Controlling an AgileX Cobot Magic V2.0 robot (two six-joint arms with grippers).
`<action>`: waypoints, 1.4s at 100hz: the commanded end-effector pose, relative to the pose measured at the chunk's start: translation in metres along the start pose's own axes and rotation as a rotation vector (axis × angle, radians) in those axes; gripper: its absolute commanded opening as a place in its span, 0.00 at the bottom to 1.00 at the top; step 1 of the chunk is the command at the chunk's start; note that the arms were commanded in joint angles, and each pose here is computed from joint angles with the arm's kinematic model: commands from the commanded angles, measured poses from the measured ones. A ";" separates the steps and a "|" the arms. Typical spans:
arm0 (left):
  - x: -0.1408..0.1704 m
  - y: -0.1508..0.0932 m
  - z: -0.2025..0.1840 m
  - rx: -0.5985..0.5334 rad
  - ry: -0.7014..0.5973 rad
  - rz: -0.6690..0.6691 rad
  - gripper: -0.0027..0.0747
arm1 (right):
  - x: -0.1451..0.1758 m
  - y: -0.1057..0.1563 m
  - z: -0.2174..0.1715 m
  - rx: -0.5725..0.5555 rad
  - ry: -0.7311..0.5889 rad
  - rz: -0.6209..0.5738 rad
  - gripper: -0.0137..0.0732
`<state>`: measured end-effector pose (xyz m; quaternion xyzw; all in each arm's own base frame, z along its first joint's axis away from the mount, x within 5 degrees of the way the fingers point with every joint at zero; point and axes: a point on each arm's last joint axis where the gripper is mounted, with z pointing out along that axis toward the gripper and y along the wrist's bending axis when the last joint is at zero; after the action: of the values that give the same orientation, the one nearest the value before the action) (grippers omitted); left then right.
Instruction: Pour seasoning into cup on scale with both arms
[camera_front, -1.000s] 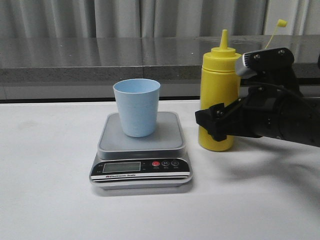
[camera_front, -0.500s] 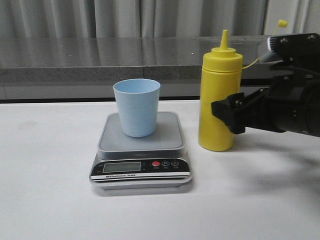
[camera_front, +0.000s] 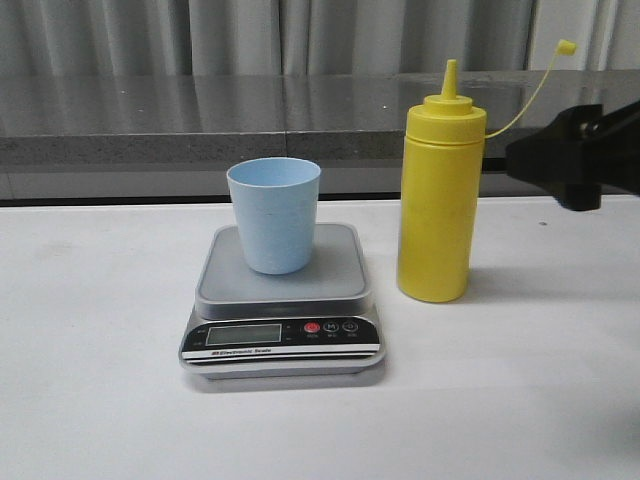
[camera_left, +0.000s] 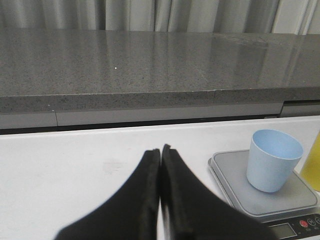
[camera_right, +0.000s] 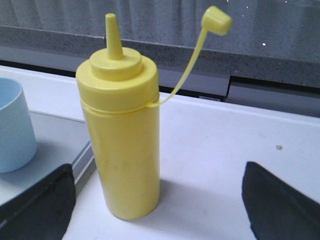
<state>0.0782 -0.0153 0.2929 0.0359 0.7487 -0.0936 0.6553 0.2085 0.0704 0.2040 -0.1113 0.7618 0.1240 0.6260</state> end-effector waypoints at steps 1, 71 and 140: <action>-0.016 -0.001 -0.002 0.001 -0.098 -0.008 0.01 | -0.023 -0.001 -0.016 0.012 -0.070 -0.005 0.92; -0.016 -0.001 -0.002 0.001 -0.098 -0.008 0.01 | -0.060 0.003 -0.144 0.027 -0.174 -0.012 0.92; -0.016 -0.001 -0.002 0.001 -0.098 -0.008 0.01 | -0.059 0.004 -0.157 0.027 -0.196 -0.011 0.08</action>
<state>0.0782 -0.0153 0.2929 0.0359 0.7487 -0.0936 0.6553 0.0732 0.0233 0.2755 -0.0976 0.7313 0.1188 0.6645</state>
